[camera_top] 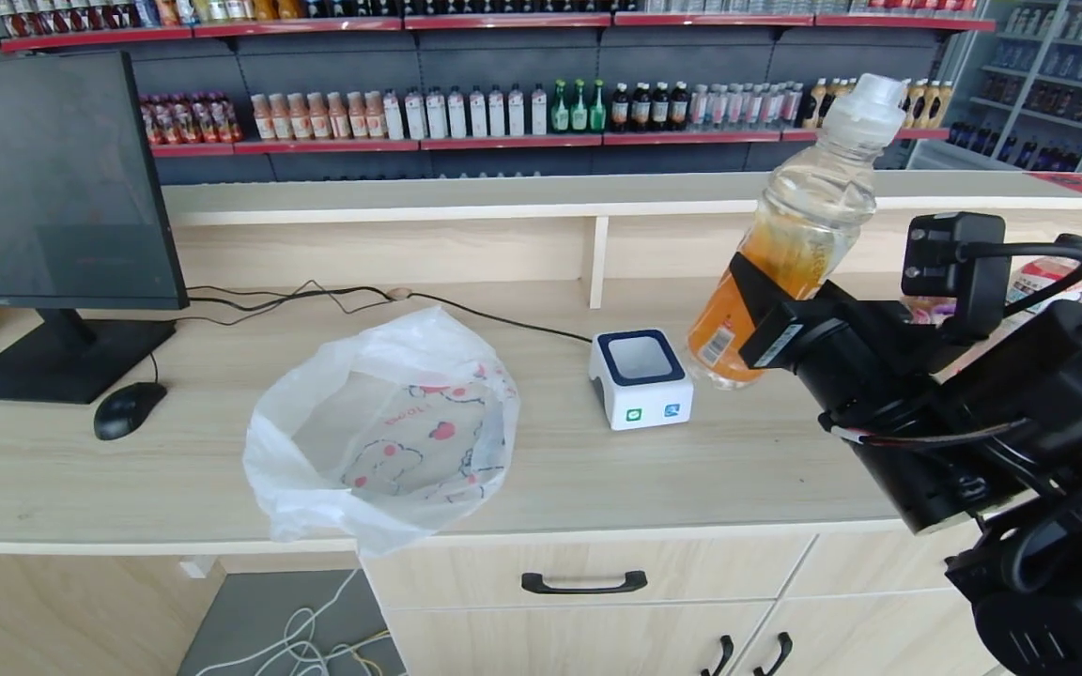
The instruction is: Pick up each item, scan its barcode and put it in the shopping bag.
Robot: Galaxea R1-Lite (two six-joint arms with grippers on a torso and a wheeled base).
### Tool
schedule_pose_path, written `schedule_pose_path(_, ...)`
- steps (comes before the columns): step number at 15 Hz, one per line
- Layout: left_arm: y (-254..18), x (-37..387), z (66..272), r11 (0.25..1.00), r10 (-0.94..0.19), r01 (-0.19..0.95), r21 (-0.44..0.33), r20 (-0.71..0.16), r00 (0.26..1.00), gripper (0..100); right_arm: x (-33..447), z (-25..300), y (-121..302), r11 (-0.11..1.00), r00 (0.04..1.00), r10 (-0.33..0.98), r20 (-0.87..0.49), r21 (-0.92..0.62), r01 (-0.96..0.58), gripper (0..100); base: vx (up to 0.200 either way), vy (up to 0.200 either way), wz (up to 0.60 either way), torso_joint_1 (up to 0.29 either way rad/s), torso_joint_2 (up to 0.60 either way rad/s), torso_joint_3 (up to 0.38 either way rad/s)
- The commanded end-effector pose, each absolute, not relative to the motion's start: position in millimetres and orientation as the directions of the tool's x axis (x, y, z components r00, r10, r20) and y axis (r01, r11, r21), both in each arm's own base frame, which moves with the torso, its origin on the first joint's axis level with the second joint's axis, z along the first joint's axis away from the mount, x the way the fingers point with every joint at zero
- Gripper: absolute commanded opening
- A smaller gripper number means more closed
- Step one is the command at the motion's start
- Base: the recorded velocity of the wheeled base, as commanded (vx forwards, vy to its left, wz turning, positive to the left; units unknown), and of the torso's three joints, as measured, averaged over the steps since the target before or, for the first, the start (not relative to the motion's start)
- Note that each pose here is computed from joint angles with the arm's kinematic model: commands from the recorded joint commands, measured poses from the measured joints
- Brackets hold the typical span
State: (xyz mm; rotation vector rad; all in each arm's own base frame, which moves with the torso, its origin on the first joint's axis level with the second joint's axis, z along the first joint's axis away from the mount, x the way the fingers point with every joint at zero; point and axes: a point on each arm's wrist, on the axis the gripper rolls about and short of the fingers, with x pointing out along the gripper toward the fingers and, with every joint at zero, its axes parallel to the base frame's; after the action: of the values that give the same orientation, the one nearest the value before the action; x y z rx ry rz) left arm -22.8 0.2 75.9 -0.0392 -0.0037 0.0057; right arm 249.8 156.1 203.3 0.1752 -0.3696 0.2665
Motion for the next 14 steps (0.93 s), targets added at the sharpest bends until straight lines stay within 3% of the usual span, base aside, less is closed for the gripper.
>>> schedule_pose_path(1,0.1,-22.8,76.0,0.999,0.006,-0.006,-0.04,0.005,1.0,100,247.7,206.7,155.1,0.949,0.894,0.224,0.389,0.12,-0.29,0,0.0,0.0,0.0,0.0,0.0,0.0)
schedule_pose_path(6,0.2,-22.8,76.0,0.999,0.005,-0.004,-0.04,0.005,1.0,100,249.3,206.4,156.1,0.949,0.894,0.224,0.389,0.122,-0.291,0,0.0,0.0,0.0,0.0,0.0,0.0)
schedule_pose_path(12,0.2,-22.8,76.0,0.999,0.005,-0.004,-0.04,0.005,1.0,100,246.9,205.2,156.3,0.947,0.894,0.231,0.383,0.121,-0.296,0,0.0,0.2,0.0,0.004,0.0,0.0)
schedule_pose_path(14,0.2,-22.8,76.0,0.999,0.005,-0.004,-0.038,0.005,1.0,100,246.9,203.7,156.2,0.948,0.896,0.232,0.378,0.119,-0.296,0,0.0,0.0,0.0,0.0,0.0,0.0)
